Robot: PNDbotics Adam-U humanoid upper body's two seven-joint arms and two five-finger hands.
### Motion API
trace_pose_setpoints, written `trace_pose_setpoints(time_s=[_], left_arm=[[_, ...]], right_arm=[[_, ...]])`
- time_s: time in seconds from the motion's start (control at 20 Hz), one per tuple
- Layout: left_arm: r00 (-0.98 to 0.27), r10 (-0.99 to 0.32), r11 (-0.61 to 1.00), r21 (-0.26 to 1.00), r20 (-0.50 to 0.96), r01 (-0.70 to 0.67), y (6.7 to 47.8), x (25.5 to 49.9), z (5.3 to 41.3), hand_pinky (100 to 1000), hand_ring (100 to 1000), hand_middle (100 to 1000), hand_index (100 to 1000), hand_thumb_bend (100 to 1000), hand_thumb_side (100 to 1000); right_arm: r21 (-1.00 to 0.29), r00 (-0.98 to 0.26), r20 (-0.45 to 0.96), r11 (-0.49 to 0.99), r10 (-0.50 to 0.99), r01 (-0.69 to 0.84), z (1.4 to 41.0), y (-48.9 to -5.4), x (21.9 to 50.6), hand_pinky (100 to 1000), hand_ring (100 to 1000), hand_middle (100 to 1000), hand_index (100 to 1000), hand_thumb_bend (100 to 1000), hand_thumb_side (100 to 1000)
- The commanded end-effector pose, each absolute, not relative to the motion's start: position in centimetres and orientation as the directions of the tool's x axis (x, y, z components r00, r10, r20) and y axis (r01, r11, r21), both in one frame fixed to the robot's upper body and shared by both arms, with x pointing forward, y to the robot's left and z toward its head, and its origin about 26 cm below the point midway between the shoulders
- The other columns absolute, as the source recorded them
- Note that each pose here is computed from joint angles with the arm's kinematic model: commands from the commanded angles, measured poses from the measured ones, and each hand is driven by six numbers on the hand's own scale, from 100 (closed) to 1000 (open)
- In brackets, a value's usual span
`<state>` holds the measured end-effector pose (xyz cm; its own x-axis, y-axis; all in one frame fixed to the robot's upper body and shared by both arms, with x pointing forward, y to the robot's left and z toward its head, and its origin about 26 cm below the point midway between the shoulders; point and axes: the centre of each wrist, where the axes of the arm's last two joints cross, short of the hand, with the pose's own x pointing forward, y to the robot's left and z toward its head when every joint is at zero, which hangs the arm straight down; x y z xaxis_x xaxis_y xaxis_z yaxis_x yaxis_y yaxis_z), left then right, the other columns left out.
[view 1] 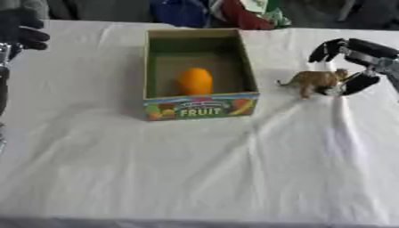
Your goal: Pick up objects on the table and place them in the box.
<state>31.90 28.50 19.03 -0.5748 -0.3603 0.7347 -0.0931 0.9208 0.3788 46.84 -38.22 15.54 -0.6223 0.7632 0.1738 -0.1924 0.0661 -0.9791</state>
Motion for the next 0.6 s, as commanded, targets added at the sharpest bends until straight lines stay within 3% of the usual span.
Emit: trace_pose_setpoints(time_s=[0.05, 0.6], left_arm=[[-0.591, -0.370, 0.917, 0.385, 0.717, -0.107, 28.75, 31.74, 19.73, 665, 647, 632, 758, 556, 870], [-0.581, -0.366, 0.919, 0.383, 0.727, -0.099, 28.67, 31.75, 19.37, 664, 646, 631, 759, 547, 881]], right_arm=[[-0.985, -0.601, 0.134, 0.040, 0.788, -0.167, 16.70, -39.44, 46.80, 725, 757, 767, 789, 427, 170], [-0.987, -0.557, 0.107, 0.021, 0.823, -0.158, 15.72, -40.16, 46.63, 714, 734, 735, 767, 408, 175]])
